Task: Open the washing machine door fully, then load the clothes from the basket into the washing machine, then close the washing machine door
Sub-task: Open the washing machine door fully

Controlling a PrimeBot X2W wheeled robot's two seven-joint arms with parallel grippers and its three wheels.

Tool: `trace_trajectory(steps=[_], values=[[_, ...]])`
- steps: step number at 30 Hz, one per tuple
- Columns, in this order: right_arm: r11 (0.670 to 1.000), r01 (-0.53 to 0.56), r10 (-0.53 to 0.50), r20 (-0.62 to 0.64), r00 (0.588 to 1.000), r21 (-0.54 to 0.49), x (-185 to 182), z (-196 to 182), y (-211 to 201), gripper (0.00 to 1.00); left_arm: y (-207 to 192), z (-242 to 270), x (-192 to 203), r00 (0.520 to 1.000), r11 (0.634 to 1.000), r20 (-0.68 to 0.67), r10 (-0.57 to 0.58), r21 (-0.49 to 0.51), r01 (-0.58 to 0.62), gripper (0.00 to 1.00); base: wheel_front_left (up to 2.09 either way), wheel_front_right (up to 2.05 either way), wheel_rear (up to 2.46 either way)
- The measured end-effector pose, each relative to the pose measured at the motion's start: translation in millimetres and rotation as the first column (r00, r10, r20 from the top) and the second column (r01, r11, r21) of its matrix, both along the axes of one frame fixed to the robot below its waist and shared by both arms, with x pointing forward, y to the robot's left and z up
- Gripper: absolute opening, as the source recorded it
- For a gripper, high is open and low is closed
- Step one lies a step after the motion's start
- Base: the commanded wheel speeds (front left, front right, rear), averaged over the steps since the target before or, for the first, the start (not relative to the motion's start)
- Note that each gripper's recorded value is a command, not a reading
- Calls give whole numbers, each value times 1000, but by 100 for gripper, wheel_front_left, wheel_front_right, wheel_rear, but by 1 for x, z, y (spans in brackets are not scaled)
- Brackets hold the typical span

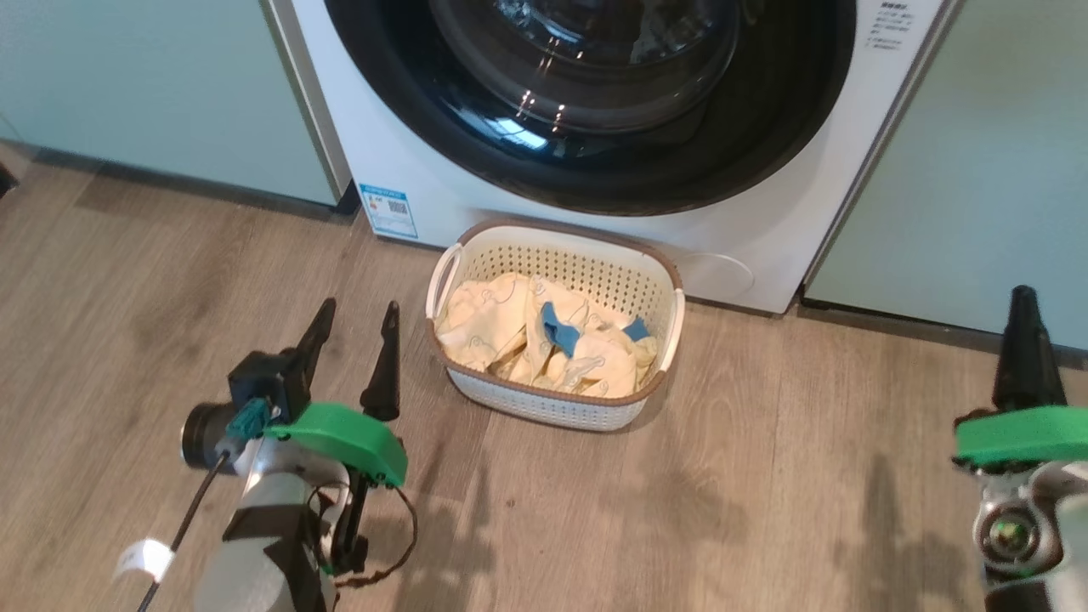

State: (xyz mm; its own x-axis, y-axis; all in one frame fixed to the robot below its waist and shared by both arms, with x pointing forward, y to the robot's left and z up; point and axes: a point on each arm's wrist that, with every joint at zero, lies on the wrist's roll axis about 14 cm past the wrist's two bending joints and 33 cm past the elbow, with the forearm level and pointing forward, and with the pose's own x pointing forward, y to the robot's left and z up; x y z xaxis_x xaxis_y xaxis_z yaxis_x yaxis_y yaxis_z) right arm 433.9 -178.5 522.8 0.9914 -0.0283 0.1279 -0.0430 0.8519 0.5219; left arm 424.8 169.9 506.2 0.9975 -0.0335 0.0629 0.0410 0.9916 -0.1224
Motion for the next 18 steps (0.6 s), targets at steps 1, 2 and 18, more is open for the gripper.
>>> trace_trajectory(steps=[1, 2, 18], values=[[998, 7, -6, -8, 1000, 56, 3, -3, -1, 0, 0, 0, 1, 1000, 1000, -1, 1, 1, -1, 100, 0, 0, 0], [993, 16, -14, -17, 1000, 114, 7, -6, -3, 0, 1, 0, 3, 1000, 1000, -1, 2, 1, -2, 100, 0, 0, 0], [686, 6, 86, -90, 992, 728, 83, -16, -15, 0, 7, -20, 16, 999, 1000, -50, 15, -6, -16, 100, 0, 0, 0]])
